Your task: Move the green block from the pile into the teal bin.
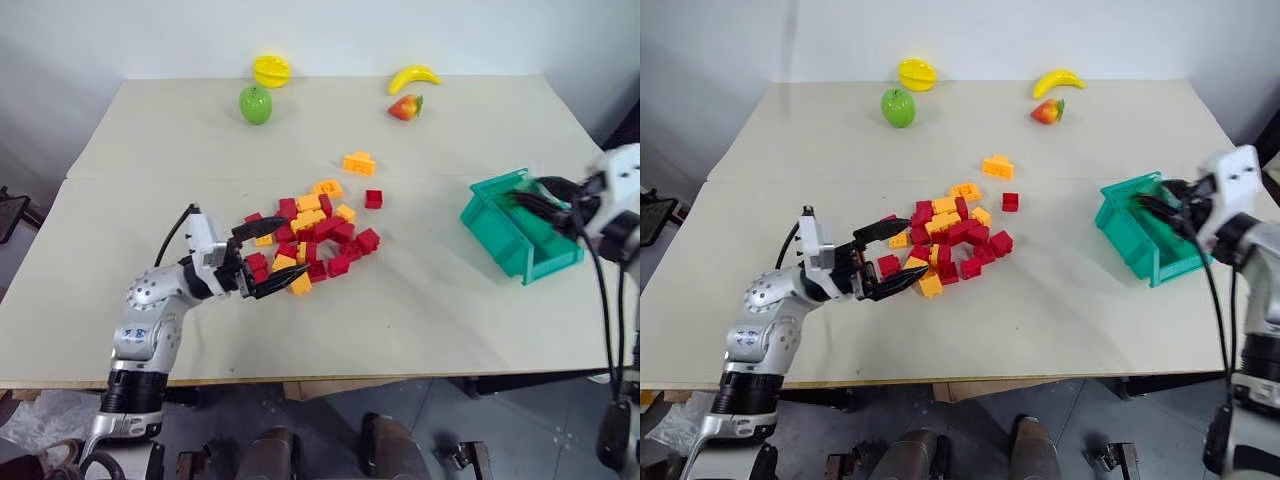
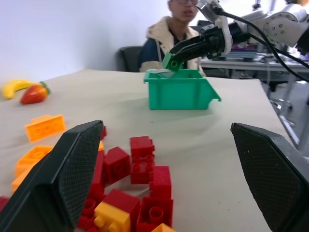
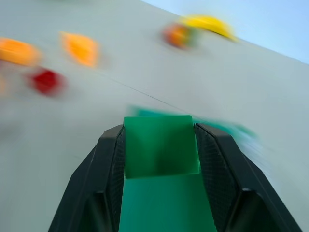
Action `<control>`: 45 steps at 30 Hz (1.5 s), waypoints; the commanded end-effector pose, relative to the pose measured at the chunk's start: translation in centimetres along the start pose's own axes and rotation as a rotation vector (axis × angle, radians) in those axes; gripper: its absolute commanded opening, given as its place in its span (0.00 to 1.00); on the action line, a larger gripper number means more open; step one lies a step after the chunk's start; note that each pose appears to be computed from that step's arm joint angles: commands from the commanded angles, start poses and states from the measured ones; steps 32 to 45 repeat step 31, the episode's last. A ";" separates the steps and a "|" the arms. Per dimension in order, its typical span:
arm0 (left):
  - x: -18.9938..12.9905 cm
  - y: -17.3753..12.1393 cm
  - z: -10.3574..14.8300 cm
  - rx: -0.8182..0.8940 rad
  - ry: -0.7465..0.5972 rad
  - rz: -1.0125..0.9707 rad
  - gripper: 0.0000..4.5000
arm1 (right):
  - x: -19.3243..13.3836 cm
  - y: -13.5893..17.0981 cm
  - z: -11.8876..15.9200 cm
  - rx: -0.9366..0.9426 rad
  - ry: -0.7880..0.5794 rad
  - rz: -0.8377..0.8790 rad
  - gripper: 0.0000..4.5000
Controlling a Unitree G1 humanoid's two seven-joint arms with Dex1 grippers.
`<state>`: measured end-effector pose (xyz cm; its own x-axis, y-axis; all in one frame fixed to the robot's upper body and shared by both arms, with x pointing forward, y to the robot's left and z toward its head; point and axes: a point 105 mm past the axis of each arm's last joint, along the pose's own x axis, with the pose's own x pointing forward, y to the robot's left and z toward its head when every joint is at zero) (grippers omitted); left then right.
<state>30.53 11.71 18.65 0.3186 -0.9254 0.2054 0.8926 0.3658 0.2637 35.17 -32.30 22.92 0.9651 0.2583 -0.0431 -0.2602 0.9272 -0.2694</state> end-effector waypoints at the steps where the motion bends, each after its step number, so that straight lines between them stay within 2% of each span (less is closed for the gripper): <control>1: 0.8 -0.2 0.7 0.029 -0.028 -0.051 1.00 | -0.8 -1.8 -0.3 0.016 -0.005 -0.112 0.40; 6: 1.4 -0.2 0.9 0.036 -0.042 -0.073 1.00 | -0.5 -2.1 -1.6 0.083 0.016 -0.146 0.40; 8: 1.4 -0.2 1.0 0.037 -0.044 -0.073 1.00 | -0.4 -2.3 -1.3 0.079 -0.003 -0.159 0.56; 11: 1.2 -0.2 1.0 0.039 -0.041 -0.068 1.00 | -0.5 -2.3 -1.0 0.048 -0.014 -0.146 0.76; 14: 0.4 0.2 1.0 0.051 -0.018 -0.035 1.00 | -0.8 -1.6 0.7 -0.013 -0.111 -0.089 0.96; 15: -0.1 0.6 0.9 0.063 -0.002 -0.014 1.00 | -1.0 -1.2 1.2 -0.033 -0.138 -0.059 1.00; 17: -0.9 1.1 0.8 0.100 0.033 0.028 1.00 | -1.5 -0.1 1.9 -0.049 -0.195 0.026 1.00; 20: -3.4 1.9 0.2 0.119 0.124 0.093 1.00 | -3.5 5.4 2.5 -0.032 -0.282 0.373 1.00; 22: -5.3 2.0 -0.1 0.131 0.181 0.125 1.00 | -4.4 8.0 1.5 -0.056 -0.241 0.509 1.00; 27: -9.4 2.1 -1.1 0.151 0.299 0.218 1.00 | -6.3 12.5 -1.0 -0.050 -0.168 0.700 1.00; 31: -11.5 1.6 -1.4 0.144 0.343 0.287 1.00 | -6.7 13.8 -2.9 -0.002 -0.158 0.699 1.00; 45: -11.5 1.6 -1.4 0.144 0.343 0.287 1.00 | -6.7 13.8 -2.9 -0.002 -0.158 0.699 1.00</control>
